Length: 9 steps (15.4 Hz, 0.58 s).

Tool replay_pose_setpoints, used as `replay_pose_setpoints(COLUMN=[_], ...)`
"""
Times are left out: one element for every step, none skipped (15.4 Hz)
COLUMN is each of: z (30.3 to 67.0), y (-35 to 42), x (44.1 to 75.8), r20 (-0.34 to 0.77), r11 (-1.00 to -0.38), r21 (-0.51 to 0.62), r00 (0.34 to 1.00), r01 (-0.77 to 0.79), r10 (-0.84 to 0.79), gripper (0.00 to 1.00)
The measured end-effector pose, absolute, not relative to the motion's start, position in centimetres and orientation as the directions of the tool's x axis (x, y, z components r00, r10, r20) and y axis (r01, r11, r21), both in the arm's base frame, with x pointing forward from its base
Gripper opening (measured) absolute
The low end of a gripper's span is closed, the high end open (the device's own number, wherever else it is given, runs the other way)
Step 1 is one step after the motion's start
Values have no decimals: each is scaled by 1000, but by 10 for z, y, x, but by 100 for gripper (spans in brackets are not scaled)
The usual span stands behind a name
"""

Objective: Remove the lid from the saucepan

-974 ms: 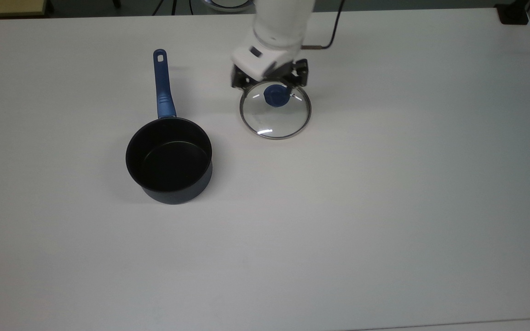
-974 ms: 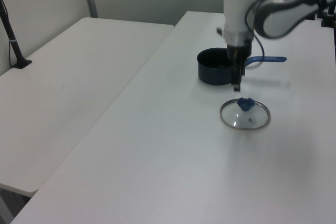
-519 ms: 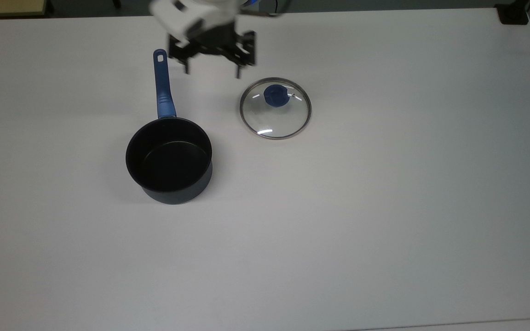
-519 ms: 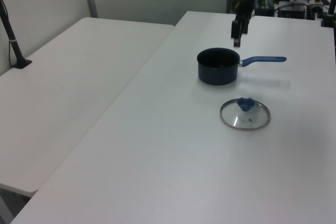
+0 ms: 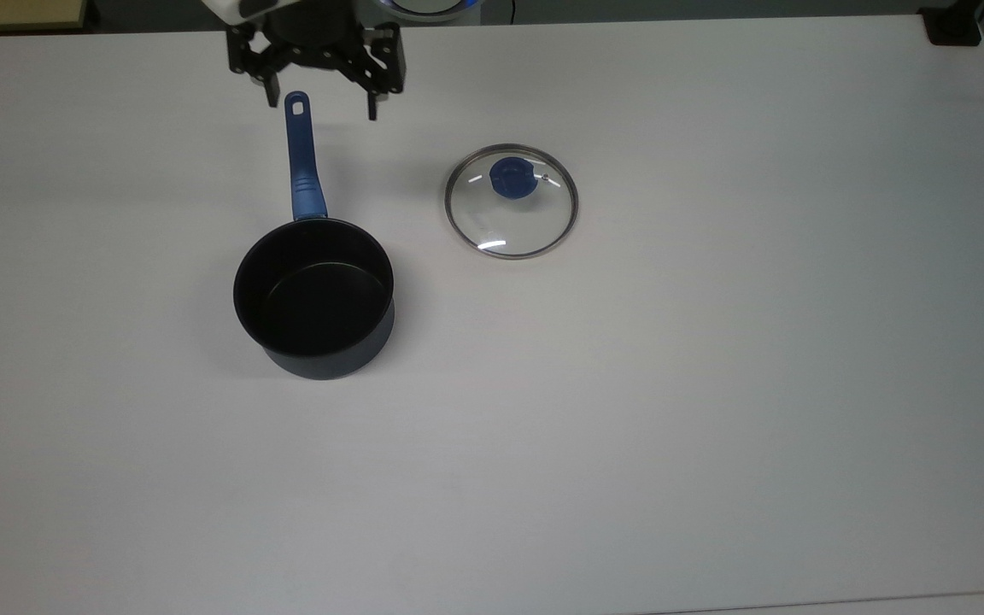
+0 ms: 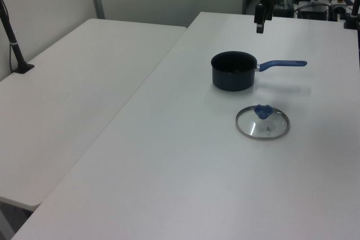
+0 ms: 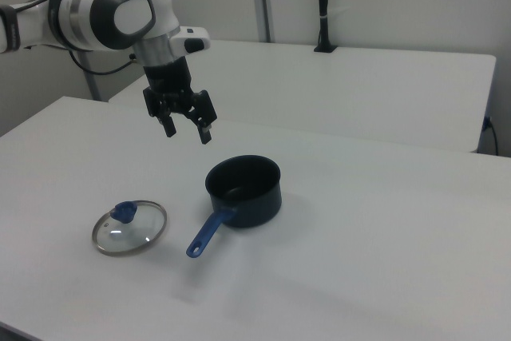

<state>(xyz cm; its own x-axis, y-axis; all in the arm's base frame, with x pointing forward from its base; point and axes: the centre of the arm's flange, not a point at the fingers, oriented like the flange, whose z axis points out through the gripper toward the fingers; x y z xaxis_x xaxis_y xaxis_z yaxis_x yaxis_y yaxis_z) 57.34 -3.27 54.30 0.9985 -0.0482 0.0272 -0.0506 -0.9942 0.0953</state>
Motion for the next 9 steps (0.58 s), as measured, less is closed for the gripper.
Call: replay_pose_setpoints(z=[545,547,548,549,550,550,550,549,549], y=[-37,-42,-45,-47,-49,-52,-55,-59,-62], x=[570,567,565,563,563,563,562,562,560], r20=[14,0,-7,-11,-11,-12,-13,-17,-24], r11=[-994,-995,-995,-995,-995,-995,-996,-996,-996], r21=[96,96,96,96,95,95,94,93,90], r00=[999,999,1000,1000,1000,1000,1000,1000,1000], r01=[-49,-37,-22,-10,-6,-6,-9,-10,-6], r10=[-48,-37,-23,-11,-7,-8,-10,-12,-9], gripper=[100,100,100,100,100,100,100,100,100])
